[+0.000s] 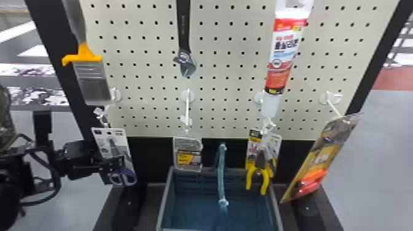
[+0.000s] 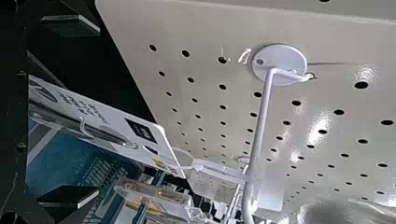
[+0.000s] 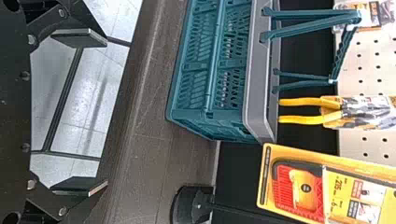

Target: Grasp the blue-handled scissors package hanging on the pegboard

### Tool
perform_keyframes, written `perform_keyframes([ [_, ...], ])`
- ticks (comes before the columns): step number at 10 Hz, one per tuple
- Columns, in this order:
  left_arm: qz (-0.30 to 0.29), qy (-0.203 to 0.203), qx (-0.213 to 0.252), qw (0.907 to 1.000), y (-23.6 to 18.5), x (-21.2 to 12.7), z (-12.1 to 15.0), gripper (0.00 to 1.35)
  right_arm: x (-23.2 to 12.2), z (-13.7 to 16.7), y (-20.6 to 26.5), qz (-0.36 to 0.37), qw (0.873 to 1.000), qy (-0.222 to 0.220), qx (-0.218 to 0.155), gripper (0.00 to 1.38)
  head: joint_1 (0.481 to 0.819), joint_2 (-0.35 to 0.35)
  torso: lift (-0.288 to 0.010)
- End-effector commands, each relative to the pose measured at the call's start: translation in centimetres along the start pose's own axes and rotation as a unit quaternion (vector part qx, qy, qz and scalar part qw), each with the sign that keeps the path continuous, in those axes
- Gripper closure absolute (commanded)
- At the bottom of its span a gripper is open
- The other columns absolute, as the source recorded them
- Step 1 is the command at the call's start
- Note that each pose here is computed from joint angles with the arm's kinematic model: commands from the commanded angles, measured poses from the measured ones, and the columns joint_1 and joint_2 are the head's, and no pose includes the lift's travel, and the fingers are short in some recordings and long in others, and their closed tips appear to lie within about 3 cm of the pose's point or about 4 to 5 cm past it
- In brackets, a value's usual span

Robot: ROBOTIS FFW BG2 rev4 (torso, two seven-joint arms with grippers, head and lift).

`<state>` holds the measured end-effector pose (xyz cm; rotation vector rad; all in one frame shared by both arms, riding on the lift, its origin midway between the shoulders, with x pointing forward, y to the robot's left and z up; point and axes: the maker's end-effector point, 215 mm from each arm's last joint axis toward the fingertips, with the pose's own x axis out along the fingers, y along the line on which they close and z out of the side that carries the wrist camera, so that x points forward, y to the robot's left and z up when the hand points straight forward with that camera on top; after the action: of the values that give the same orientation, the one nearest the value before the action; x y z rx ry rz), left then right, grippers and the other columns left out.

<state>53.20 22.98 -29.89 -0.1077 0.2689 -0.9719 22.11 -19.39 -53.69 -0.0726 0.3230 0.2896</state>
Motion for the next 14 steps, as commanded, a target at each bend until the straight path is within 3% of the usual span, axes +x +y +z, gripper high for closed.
perform_keyframes([
  [1, -0.003, -0.002, 0.002, 1.0000, -0.1, 0.2, 0.2, 0.11, -0.4, -0.3, -1.7, 0.004, 1.000, 0.007, -0.027, 0.23, 0.549, 0.000, -0.100],
  [2, -0.003, -0.002, 0.005, 1.0000, -0.1, 0.4, 0.6, 0.17, -0.8, -0.7, -3.1, 0.008, 0.999, 0.015, -0.046, 0.23, 0.549, 0.000, -0.100],
  [4, 0.001, -0.001, 0.004, 1.0000, 0.0, 0.5, 0.5, 0.68, -0.8, -0.7, -3.4, 0.010, 0.998, 0.016, -0.051, 0.23, 0.549, 0.000, -0.100],
  [5, 0.004, -0.001, 0.000, 1.0000, 0.0, 0.5, 0.3, 0.74, -0.8, -0.6, -3.4, 0.010, 0.998, 0.014, -0.052, 0.23, 0.549, 0.000, -0.100],
  [7, 0.008, 0.003, 0.003, 1.0000, -0.3, 0.6, 0.3, 1.02, -0.9, -0.7, -3.4, 0.011, 0.998, 0.015, -0.052, 0.23, 0.549, 0.000, -0.100],
  [10, 0.010, 0.010, 0.012, 0.9998, -0.6, 0.7, 0.4, 1.03, -1.0, -0.7, -3.3, 0.011, 0.998, 0.016, -0.052, 0.23, 0.549, 0.000, -0.100],
  [11, 0.012, 0.012, 0.011, 0.9998, -0.6, 0.6, 0.3, 1.07, -1.0, -0.7, -3.3, 0.011, 0.998, 0.015, -0.052, 0.23, 0.549, 0.000, -0.100],
  [12, 0.018, 0.010, 0.012, 0.9997, -0.6, 0.5, 0.5, 1.22, -1.0, -0.8, -3.3, 0.011, 0.998, 0.016, -0.051, 0.23, 0.549, 0.000, -0.100],
  [14, 0.021, 0.009, 0.010, 0.9997, -0.6, 0.3, 0.3, 1.21, -1.0, -0.9, -3.3, 0.011, 0.998, 0.017, -0.051, 0.23, 0.549, 0.000, -0.100],
])
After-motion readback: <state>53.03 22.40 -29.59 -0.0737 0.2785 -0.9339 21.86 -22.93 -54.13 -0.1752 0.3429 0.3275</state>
